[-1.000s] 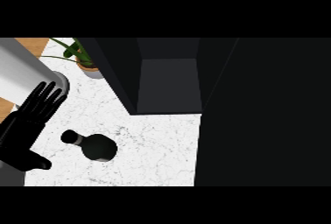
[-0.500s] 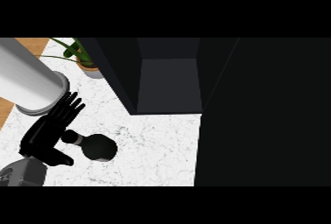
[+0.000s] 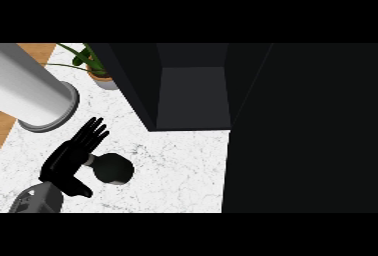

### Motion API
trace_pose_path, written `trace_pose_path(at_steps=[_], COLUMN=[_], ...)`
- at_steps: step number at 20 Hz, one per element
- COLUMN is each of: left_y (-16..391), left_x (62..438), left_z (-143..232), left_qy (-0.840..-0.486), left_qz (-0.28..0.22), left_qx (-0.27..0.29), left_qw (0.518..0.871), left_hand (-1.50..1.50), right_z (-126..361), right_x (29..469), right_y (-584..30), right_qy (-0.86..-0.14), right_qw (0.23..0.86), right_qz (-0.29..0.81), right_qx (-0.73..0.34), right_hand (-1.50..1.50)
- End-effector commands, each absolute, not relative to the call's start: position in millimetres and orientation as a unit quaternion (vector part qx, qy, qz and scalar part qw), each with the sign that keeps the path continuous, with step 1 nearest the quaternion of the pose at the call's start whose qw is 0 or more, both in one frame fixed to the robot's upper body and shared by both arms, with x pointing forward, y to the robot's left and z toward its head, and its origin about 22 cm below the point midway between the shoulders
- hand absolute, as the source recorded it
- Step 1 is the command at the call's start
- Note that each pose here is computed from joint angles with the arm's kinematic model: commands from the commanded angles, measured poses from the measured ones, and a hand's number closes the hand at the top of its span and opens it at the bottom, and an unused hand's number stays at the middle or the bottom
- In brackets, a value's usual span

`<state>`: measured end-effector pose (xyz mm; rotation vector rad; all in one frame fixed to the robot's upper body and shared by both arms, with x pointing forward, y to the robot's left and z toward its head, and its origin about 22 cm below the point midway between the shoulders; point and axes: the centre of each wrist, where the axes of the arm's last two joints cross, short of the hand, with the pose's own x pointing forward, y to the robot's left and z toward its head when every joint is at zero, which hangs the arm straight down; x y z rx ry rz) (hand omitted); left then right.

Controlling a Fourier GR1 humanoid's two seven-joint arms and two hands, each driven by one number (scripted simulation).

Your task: Pick up the wine, place it into the cabinet and close the cabinet

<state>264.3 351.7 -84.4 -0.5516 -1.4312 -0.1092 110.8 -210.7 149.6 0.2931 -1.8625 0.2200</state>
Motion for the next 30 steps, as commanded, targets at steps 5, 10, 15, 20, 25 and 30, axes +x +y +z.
trace_pose_path(at_steps=[5,10,15,20,25,30], left_y=[336.2,342.0,326.1,318.0,303.1,284.4], left_x=[252.1,254.8,267.3,252.2,269.3,262.6], left_z=[-120.0,-126.2,-128.6,-143.2,-137.4,-147.6], left_qy=[-0.614,-0.621,-0.617,-0.624,-0.593,-0.571], left_qz=[-0.035,-0.023,0.011,0.021,-0.002,-0.001], left_qx=[-0.299,-0.31,-0.321,-0.33,-0.386,-0.419], left_qw=[0.729,0.72,0.718,0.708,0.707,0.707], left_hand=[-1.5,-1.5,-1.5,-1.5,1.5,1.5], right_z=[171.6,178.3,167.2,166.0,168.6,164.9], right_x=[85.3,96.7,90.9,105.6,101.7,91.8], right_y=[-208.7,-212.3,-209.8,-207.1,-211.2,-204.9], right_qy=[-0.809,-0.808,-0.808,-0.809,-0.809,-0.809], right_qw=[0.56,0.56,0.562,0.559,0.561,0.562], right_qz=[0.077,0.088,0.08,0.076,0.087,0.075], right_qx=[0.161,0.164,0.16,0.163,0.151,0.158], right_hand=[-1.5,-1.5,-1.5,-1.5,-1.5,-1.5])
